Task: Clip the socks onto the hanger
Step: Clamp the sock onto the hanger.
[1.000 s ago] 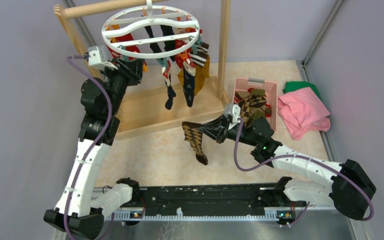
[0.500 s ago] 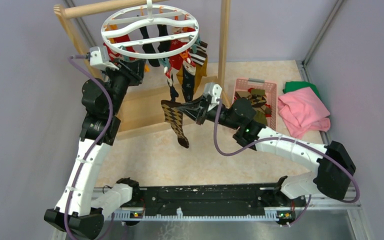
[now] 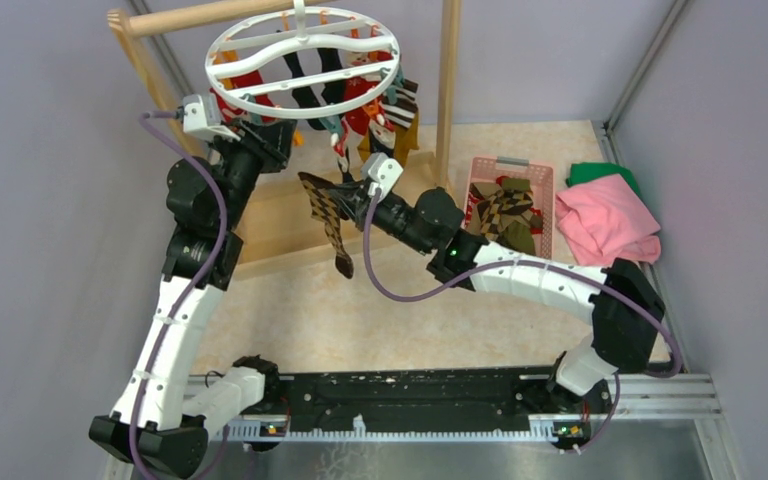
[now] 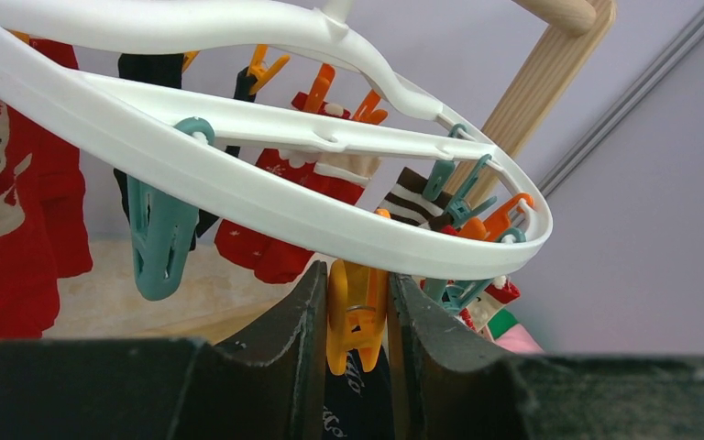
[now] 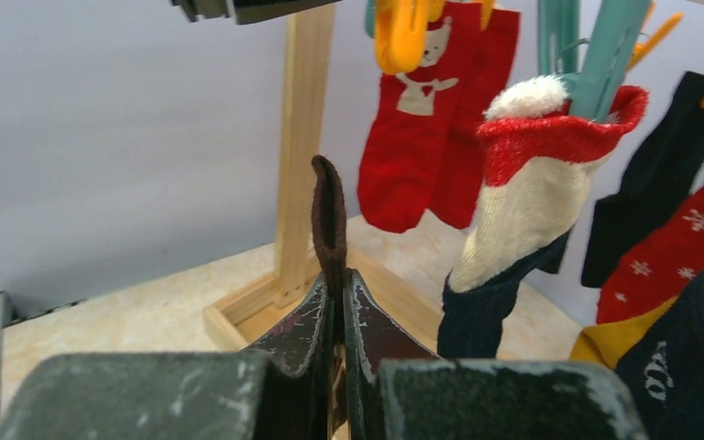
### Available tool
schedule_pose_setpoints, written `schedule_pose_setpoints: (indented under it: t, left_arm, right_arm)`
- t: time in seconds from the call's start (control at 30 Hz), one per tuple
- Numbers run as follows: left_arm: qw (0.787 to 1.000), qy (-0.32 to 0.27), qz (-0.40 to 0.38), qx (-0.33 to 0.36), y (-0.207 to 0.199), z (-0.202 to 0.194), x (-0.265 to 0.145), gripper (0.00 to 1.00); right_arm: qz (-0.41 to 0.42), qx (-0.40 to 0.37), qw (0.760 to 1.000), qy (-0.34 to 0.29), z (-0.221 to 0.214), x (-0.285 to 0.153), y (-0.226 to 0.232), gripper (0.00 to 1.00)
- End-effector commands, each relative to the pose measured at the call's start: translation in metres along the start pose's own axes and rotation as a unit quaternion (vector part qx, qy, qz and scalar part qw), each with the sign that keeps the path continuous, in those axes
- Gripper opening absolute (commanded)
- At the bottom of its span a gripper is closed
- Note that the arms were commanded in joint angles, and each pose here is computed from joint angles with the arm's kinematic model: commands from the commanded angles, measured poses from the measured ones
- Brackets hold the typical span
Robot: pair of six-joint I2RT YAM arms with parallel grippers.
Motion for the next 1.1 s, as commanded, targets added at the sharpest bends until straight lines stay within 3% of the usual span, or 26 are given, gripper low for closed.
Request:
schedule_pose_setpoints:
  t: [0.0,0.37,1.07]
  left_arm:
    - [1.000,-0.006,-0.011,-0.008,0.000,-0.001,0.004,0.10]
    - [1.000,0.002,-0.014,-0.018,0.001,-0.006,0.006,0.09]
    - [1.000,0.008,-0.004,-0.030,0.005,-0.013,0.009,0.09]
  right_arm:
    - [-0.093,-0.026,0.994,-0.047,0.029,0.013,-0.011,0.00]
    - [-0.167,-0.039,0.984,-0.049,0.028,0.029,-0.014,0.00]
    - [-0.151,-0.050,0.984,-0.078,0.041,0.043,-0.002,0.00]
Point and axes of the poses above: each gripper's point midway between its finger pads, its own x axis out along the fingers, its own y axis along the line the jaws close on, z = x × y, the point moved 10 cm from there along -x, back along the fingers, and after that the axes turned 2 degrees about -x, right-handed, at the moved point
